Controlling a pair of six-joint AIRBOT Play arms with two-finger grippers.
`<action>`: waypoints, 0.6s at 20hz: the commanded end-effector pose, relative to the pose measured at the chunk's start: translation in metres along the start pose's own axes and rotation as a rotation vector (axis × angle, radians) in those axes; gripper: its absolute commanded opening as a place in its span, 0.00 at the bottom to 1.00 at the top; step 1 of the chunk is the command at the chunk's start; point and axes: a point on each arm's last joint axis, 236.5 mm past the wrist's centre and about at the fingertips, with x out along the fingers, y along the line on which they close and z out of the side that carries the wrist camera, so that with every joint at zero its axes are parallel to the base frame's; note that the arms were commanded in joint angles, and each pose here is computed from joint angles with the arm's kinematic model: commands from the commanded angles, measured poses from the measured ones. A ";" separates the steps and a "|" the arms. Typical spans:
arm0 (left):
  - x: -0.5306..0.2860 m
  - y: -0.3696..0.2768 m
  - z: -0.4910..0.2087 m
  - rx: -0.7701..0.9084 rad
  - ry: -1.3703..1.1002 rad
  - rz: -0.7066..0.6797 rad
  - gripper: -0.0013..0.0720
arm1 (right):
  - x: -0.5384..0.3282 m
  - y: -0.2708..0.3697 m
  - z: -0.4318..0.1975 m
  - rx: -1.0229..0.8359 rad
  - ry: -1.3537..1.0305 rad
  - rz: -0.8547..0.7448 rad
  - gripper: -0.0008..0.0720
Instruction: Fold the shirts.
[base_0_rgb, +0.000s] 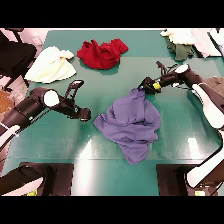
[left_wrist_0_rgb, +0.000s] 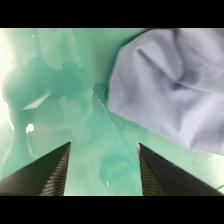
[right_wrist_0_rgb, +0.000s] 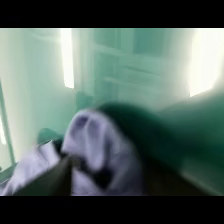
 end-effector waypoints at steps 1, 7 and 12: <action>0.000 0.006 0.006 -0.006 -0.027 0.023 0.68 | 0.008 0.008 0.000 -0.014 0.053 0.008 0.25; 0.042 0.016 0.011 -0.165 -0.113 -0.007 0.68 | -0.050 0.071 0.014 -0.212 -0.025 0.029 0.04; 0.095 -0.051 0.022 -0.138 -0.101 -0.363 0.68 | -0.075 0.092 0.009 -0.289 -0.060 -0.007 0.04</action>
